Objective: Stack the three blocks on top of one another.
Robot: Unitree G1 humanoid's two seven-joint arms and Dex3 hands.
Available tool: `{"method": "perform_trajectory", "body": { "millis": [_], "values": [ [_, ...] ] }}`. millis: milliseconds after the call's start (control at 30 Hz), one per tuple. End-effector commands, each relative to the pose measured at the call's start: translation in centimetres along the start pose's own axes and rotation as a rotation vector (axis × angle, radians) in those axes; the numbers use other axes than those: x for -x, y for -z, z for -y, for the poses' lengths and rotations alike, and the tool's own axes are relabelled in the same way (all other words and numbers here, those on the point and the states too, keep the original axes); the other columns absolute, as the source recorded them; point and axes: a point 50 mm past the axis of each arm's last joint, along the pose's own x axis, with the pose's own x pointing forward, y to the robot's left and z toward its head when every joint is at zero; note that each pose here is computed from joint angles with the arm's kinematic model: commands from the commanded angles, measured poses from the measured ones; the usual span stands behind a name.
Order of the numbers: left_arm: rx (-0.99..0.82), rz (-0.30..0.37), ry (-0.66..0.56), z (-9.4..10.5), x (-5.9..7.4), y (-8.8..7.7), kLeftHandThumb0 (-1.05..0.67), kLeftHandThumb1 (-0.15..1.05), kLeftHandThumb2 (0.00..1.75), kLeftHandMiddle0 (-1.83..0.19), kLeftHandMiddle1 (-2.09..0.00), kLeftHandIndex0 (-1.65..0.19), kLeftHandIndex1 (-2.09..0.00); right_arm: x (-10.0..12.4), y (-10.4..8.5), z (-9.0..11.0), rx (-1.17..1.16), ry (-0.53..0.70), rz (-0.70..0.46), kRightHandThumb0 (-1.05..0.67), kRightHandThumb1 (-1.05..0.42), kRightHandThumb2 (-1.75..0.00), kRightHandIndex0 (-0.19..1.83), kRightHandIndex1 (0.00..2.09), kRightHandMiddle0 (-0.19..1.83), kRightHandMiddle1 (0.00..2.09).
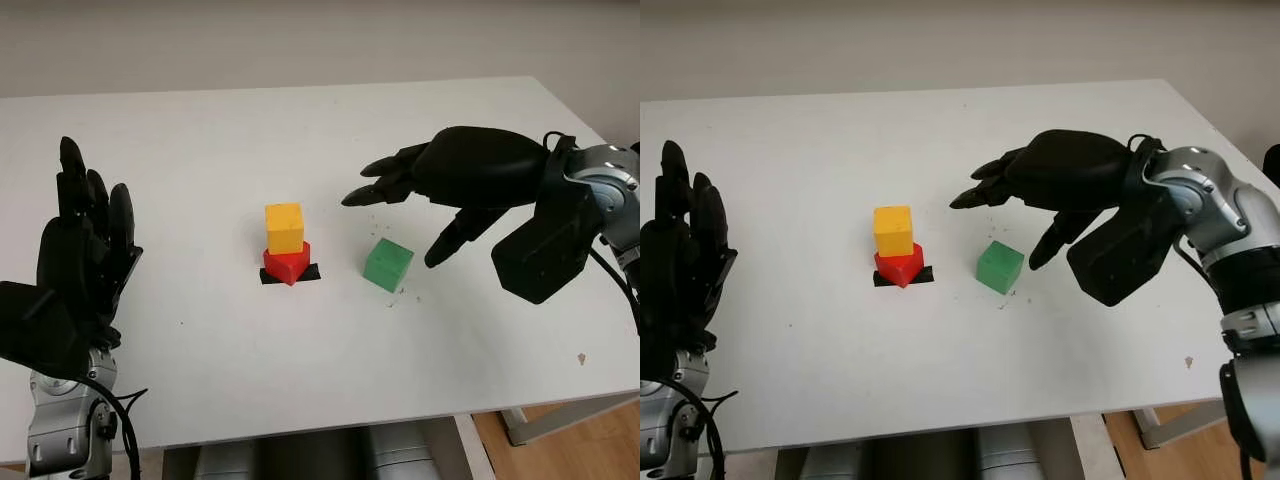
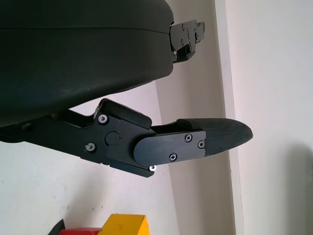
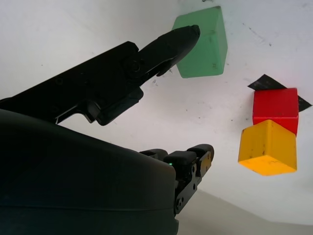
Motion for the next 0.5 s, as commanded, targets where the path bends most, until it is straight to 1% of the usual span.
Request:
{"method": "perform_trajectory", "body": {
  "millis": [0,233,333,467],
  "values": [
    [-0.015,0.009,0.002,0.1,-0.2,-0.2,-0.77,1.05,0.55,0.19,0.0,0.19,0.0,-0.2,0.0,-0.9,-0.015,0.009,0.006,-0.63,-0.81,-0.06,0.28,0.04,0.44,0.08],
    [-0.024,0.01,-0.004,0.0,0.0,-0.2,-0.77,1.05,0.55,0.19,0.0,0.19,0.0,-0.5,0.5,-2.7,-0.027,0.022,-0.02,-0.67,-0.86,-0.07,0.22,0.02,0.43,0.08],
    [-0.029,0.007,-0.004,0.0,0.1,-0.2,-0.77,1.05,0.56,0.19,0.0,0.19,0.0,-0.5,0.6,-3.3,-0.038,0.021,-0.027,-0.65,-0.87,-0.07,0.21,0.02,0.43,0.07],
    [-0.033,0.008,-0.007,-0.1,0.1,-0.1,-0.78,1.05,0.55,0.19,0.0,0.19,0.0,-0.5,0.8,-4.0,-0.045,-0.008,-0.044,-0.65,-0.88,-0.06,0.2,0.03,0.42,0.07]
  ]
}}
